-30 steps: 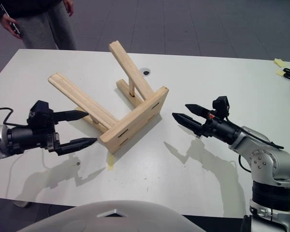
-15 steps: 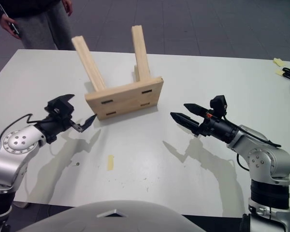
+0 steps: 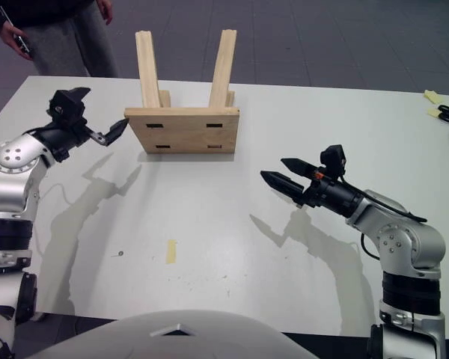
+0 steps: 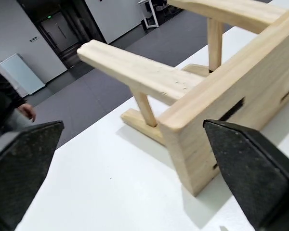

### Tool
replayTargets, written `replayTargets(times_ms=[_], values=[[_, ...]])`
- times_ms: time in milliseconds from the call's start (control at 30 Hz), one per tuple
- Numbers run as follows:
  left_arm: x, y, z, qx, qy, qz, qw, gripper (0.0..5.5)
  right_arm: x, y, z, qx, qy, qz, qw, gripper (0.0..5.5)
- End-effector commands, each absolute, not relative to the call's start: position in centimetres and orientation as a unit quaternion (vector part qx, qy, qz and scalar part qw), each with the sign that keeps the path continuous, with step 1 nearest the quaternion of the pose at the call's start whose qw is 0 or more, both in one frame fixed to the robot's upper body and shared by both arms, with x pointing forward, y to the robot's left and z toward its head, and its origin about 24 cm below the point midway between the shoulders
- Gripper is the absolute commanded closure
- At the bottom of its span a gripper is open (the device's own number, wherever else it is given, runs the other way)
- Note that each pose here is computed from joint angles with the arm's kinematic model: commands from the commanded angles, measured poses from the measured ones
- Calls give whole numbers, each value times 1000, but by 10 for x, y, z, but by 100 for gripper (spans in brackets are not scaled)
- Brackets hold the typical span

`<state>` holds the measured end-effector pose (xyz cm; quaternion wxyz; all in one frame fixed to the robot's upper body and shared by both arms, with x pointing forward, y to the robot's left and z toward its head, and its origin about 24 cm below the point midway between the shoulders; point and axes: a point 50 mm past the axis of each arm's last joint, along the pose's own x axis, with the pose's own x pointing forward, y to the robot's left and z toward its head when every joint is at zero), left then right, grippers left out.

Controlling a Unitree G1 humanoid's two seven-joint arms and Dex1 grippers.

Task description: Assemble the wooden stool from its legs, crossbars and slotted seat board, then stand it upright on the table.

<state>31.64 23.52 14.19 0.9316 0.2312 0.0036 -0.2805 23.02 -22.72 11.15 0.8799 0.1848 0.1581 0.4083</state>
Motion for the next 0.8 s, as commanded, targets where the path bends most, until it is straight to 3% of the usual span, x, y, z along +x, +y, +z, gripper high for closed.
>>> replayTargets(times_ms=[33,300,500,800], values=[[333,219,136,250,26,-348,903,12,232,-226,112,181,156,409,880,10],[364,217,131,292,82,-400,865,12,237,-223,111,183,156,413,878,10],[355,222,116,306,139,-475,814,110,239,-225,109,183,155,407,881,10],[360,206,122,265,92,-477,833,266,237,-222,105,188,154,398,885,10]])
